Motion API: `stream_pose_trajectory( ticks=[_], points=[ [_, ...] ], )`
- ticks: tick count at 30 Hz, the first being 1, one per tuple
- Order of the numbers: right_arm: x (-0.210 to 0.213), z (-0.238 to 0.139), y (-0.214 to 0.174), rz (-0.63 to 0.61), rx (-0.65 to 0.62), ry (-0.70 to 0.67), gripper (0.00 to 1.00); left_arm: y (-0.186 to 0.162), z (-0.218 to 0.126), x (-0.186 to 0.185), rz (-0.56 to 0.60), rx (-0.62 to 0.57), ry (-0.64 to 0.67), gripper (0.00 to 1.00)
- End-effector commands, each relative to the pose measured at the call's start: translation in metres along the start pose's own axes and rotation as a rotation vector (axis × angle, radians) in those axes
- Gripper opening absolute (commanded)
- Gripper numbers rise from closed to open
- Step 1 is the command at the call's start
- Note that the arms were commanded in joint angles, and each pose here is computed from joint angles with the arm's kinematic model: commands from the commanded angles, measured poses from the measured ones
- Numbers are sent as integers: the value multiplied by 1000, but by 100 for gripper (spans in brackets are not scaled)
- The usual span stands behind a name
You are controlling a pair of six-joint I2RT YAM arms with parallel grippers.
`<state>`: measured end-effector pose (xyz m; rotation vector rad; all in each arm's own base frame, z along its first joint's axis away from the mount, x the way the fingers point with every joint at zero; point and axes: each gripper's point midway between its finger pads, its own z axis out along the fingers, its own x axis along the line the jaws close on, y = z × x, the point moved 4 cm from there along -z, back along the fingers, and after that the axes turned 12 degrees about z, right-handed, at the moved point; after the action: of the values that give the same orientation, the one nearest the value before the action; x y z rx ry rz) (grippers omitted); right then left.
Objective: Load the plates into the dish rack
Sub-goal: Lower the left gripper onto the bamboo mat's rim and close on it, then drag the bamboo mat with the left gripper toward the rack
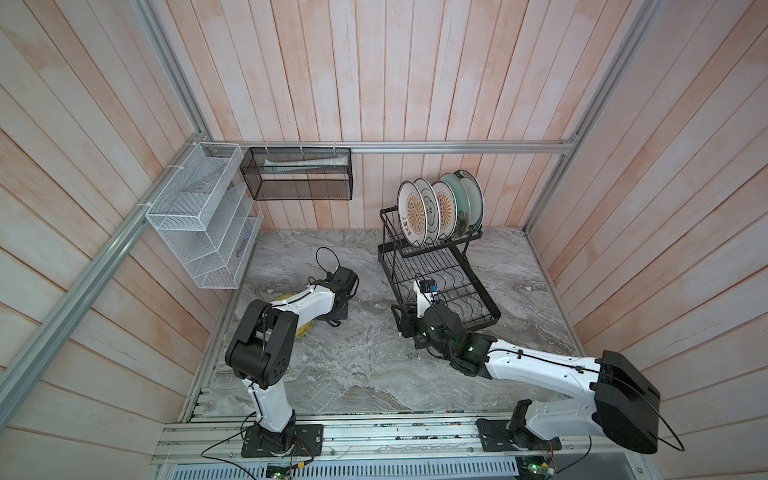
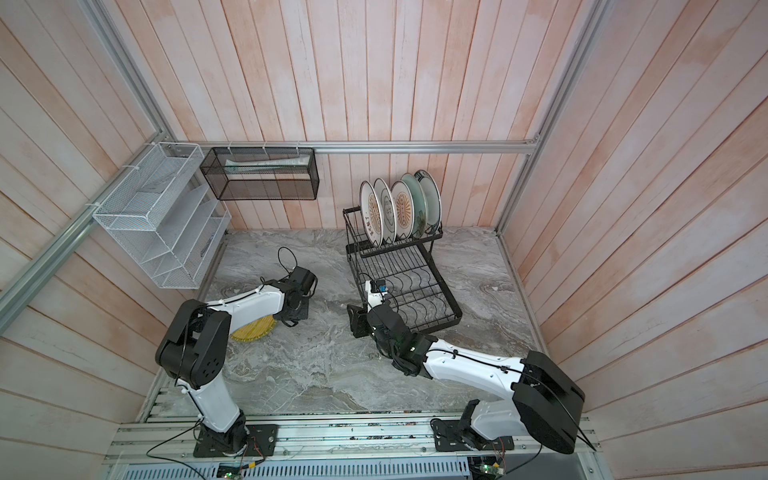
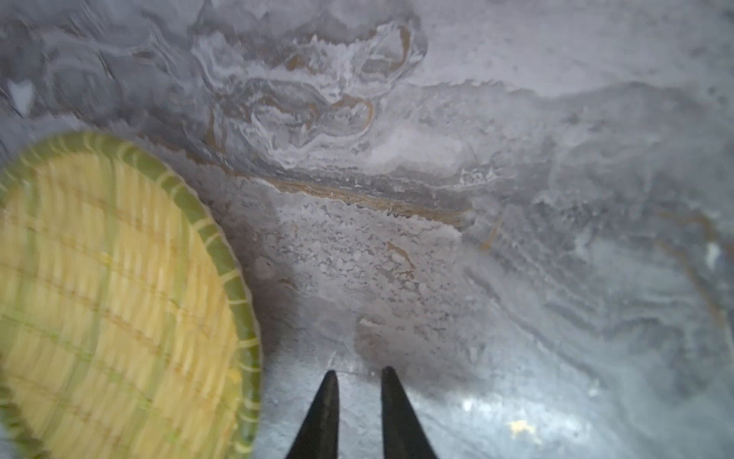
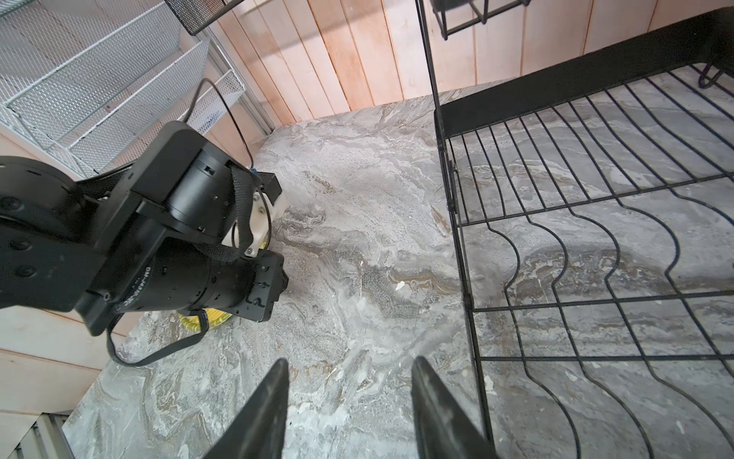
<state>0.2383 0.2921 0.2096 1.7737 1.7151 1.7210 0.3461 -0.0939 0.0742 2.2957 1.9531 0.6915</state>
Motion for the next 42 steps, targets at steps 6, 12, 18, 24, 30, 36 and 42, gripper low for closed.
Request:
stream_pose_trajectory(
  ticks=[6, 12, 18, 24, 30, 36, 42],
  points=[
    [-5, -7, 5, -6, -17, -21, 51, 2, -10, 58, -147, -43, 36, 37],
    [-5, -5, 3, -7, -9, -19, 51, -7, 0, 89, -288, -76, -32, 38],
    [-2, -3, 4, -12, -3, -16, 51, -17, 12, 109, -388, -86, -79, 39],
    [-2, -2, 5, -15, -6, -19, 51, -19, 24, 104, -395, -73, -127, 39],
    [-2, -1, 3, -13, 0, -22, 51, -18, 35, 95, -387, -58, -173, 38],
    [-4, -2, 3, -8, -1, -25, 51, -19, 39, 85, -366, -49, -234, 37],
    [-4, -1, 3, -9, -2, -26, 51, -15, 36, 68, -329, -60, -304, 36]
  ],
)
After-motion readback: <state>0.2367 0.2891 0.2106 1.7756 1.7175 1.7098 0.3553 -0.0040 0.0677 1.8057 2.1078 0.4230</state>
